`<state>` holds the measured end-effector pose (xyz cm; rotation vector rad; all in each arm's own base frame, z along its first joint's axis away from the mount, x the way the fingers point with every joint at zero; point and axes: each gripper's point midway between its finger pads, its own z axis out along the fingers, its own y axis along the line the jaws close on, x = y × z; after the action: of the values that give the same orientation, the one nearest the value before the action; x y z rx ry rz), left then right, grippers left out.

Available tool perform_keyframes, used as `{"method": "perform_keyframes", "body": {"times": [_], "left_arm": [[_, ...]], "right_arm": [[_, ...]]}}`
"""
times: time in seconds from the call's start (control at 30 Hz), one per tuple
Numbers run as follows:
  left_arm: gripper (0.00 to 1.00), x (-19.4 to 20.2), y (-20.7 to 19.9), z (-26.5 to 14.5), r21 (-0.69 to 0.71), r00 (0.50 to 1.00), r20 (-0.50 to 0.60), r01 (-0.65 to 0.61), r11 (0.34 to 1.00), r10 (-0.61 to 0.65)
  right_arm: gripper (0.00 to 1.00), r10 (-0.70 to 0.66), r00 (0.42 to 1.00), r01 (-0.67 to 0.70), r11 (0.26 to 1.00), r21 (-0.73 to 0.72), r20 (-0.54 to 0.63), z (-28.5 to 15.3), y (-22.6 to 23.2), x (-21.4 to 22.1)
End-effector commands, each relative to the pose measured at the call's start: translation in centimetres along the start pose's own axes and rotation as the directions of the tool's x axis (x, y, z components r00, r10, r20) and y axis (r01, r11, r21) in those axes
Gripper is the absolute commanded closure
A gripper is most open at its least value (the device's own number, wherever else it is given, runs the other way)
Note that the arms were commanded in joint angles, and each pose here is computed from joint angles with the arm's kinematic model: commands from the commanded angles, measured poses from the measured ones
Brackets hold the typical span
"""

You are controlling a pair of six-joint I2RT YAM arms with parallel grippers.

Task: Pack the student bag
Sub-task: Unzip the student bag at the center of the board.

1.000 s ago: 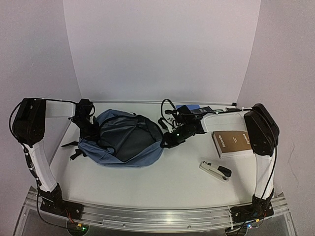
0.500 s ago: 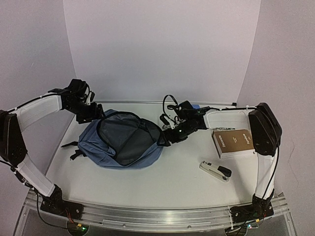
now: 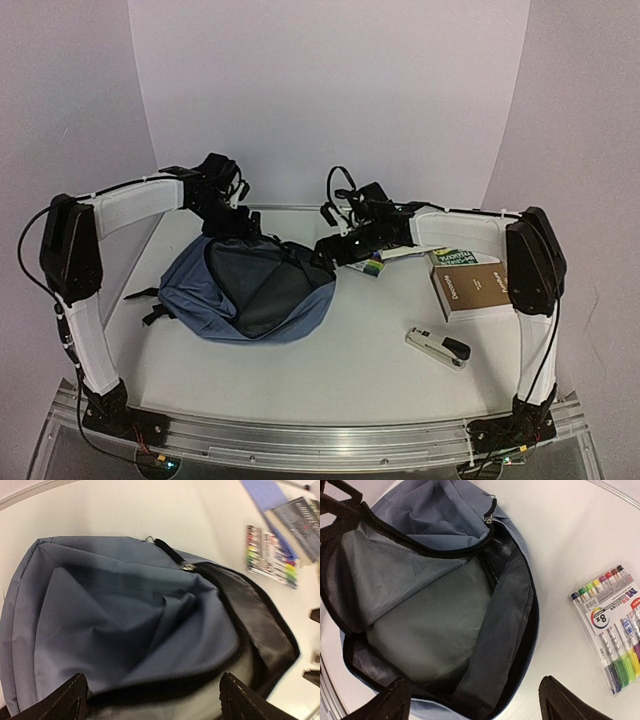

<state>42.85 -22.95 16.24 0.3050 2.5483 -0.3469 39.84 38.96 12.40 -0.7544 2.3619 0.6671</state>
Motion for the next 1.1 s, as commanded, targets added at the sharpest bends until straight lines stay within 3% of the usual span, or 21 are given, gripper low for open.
{"method": "perform_keyframes", "body": {"times": [0.0,0.23,0.33,0.5,0.67,0.77,0.9,1.07], "left_arm": [[0.11,-2.2,2.7,2.1,-0.16,1.0,0.016,-0.023,0.987,0.026],[0.33,-4.0,10.1,4.6,-0.142,0.968,0.071,0.248,0.958,-0.24],[0.25,-3.2,10.4,5.3,-0.126,0.974,0.061,0.226,0.966,-0.219],[0.21,-2.4,11.5,3.9,-0.2,0.978,0.054,0.207,0.958,-0.2],[0.12,-6.7,5.6,-6.5,-0.045,0.938,0.336,0.108,0.993,-0.087],[0.11,-7.4,1.1,-11.4,0.003,0.913,0.409,-0.011,1.0,0.009],[0.11,-5.9,-3.6,-12.6,0.095,0.924,0.375,-0.112,0.989,0.069],[0.21,-2.1,-7.5,-8.5,0.281,0.969,0.215,-0.181,0.942,0.121]], "right_arm": [[0.12,0.031,0.999,-0.03,0.997,0.073,-0.021,2.3,-2.0,0.7],[0.15,0.045,0.989,-0.032,0.995,0.094,-0.144,5.5,-3.5,5.7],[0.16,0.039,0.985,-0.023,0.995,0.098,-0.168,5.8,-3.8,6.7],[0.17,0.026,0.985,-0.009,0.995,0.102,-0.17,5.5,-3.8,6.9],[0.17,0.022,0.987,-0.009,0.997,0.079,-0.159,4.6,-3.1,6.4],[0.18,0.019,0.988,-0.008,0.997,0.076,-0.151,4.2,-3.0,6.0],[0.19,0.022,0.989,-0.011,0.997,0.075,-0.146,4.2,-2.9,5.7],[0.21,0.034,0.987,-0.023,0.997,0.071,-0.155,4.5,-2.8,5.9]]}}
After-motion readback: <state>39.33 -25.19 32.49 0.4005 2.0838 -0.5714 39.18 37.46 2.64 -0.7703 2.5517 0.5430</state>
